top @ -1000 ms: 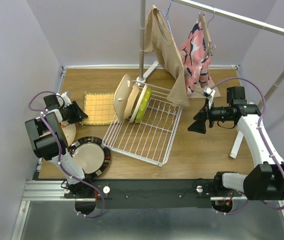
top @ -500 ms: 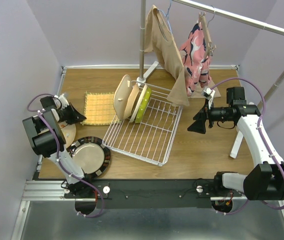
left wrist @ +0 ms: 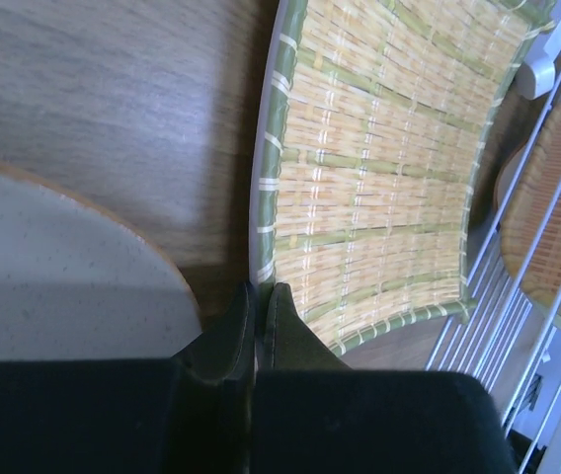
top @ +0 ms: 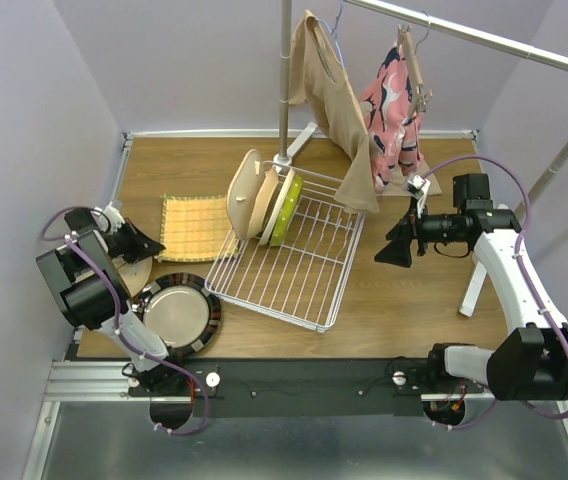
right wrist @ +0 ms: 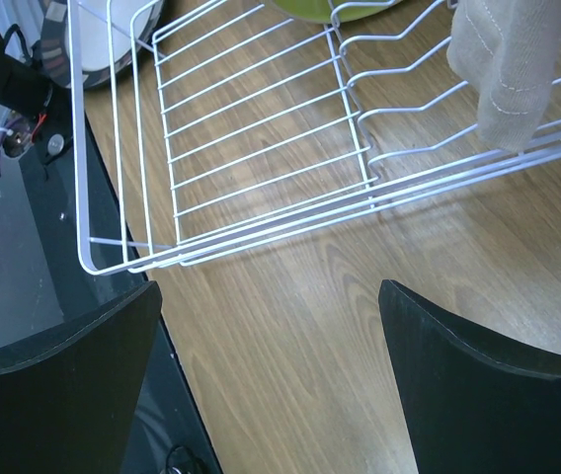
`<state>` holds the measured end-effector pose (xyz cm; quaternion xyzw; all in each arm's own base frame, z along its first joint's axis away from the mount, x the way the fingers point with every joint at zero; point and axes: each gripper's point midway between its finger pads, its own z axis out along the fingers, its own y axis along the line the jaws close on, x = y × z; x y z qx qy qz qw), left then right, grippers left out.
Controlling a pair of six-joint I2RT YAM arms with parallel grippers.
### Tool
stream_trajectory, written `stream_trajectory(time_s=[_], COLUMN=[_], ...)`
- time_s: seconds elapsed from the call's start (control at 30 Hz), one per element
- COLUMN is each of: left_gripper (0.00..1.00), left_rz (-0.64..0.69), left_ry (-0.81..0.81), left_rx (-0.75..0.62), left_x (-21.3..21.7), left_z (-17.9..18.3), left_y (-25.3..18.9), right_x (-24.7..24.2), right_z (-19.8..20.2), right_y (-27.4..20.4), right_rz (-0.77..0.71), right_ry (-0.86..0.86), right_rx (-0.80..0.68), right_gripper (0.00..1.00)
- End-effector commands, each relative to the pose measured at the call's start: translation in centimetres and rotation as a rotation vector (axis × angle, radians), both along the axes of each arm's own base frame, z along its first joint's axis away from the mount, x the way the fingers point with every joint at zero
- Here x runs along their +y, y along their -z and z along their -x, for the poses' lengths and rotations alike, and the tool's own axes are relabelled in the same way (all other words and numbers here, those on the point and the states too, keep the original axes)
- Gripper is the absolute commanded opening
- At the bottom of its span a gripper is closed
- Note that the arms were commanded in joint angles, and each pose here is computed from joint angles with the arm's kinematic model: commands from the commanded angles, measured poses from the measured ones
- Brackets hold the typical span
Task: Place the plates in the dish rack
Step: Grab a plate with the left arm
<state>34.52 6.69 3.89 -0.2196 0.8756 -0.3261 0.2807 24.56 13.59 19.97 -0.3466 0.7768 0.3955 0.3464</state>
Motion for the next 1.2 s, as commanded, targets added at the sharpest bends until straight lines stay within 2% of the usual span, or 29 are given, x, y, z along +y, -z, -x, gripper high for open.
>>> stream_trajectory(time_s=[0.0,0.5,0.77,1.0,1.17], left_gripper=[0.00,0.00,0.00,0.00,0.00], left_rz=[0.061,0.075,0.077,0.079,0.067], left_ry=[0.025,-0.113,-0.119,-0.134,-0.126], left_rx=[-0.126,-0.320,-0.283,-0.296,-0.285], left_x=[-1.0,1.8,1.9,2.9,3.5], left_z=[-0.2,-1.9,-1.7,-3.1,-3.7], left_y=[-3.2,-9.8,-7.9,-8.0,-7.3], right_x=[0.5,0.5,0.0,0.1,0.0], right_z=[-0.4,-0.6,-1.7,-2.5,-2.5], right_y=[-1.8,-2.2,-3.4,-8.0,-7.5], right_rz=[-0.032,-0.016,0.021,0.015,0.024], right_ry=[-0.016,-0.010,0.003,0.008,0.008], right_rx=[-0.046,-0.049,-0.103,-0.237,-0.233], right_gripper=[1.00,1.00,1.00,1.00,1.00])
